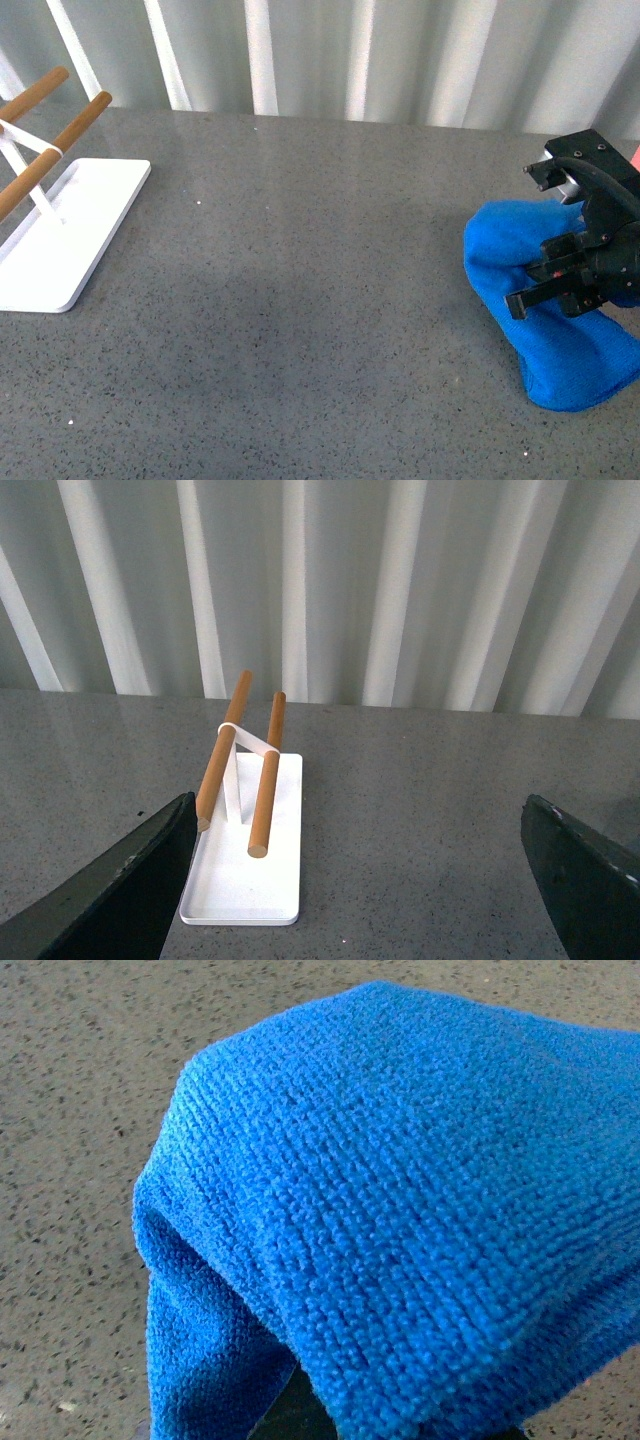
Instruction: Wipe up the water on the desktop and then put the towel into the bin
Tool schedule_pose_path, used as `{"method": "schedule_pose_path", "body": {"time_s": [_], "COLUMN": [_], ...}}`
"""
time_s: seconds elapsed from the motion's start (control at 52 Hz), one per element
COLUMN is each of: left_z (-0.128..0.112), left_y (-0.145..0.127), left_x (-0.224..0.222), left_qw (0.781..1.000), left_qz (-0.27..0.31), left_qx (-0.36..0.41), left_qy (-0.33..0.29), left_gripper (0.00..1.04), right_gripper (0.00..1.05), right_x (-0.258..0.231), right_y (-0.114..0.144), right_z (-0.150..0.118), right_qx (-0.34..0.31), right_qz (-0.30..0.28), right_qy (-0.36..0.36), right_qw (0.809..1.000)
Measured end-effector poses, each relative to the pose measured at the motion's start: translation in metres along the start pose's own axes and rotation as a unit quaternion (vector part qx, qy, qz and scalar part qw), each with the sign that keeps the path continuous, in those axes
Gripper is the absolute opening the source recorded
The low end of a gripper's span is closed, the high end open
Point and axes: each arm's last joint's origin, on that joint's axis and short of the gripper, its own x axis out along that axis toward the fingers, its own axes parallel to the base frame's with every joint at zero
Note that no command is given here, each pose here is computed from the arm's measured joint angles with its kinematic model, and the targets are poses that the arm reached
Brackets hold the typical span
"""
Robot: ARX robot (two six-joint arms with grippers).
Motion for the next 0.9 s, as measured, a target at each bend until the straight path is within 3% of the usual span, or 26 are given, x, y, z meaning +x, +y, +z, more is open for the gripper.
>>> {"method": "schedule_pose_path", "body": {"time_s": [0.269,0.577,0.905], "left_z": [0.0,0.0,0.0], "left_y": [0.0,0.0,0.0], "left_x": [0.0,0.0,0.0], "left_qw": [1.0,1.0,1.0], "left_qz": [0.0,0.0,0.0], "left_qx": [0.0,0.0,0.0], "left_qy": [0.0,0.0,0.0], "left_gripper": [0.98,0.98,0.98], "right_gripper": [0.04,0.04,0.04], "right_x": [-0.017,-0.025,0.002], "right_y": [-0.002,-0.035,-0.059], "right_z": [-0.013,-0.023,-0.023], "right_qx": [0.008,0.037,0.051], "right_qz": [0.011,-0.017,-0.03], "right_qy": [-0.015,-0.018,0.004], "right_qw": [1.0,0.999,0.998]}}
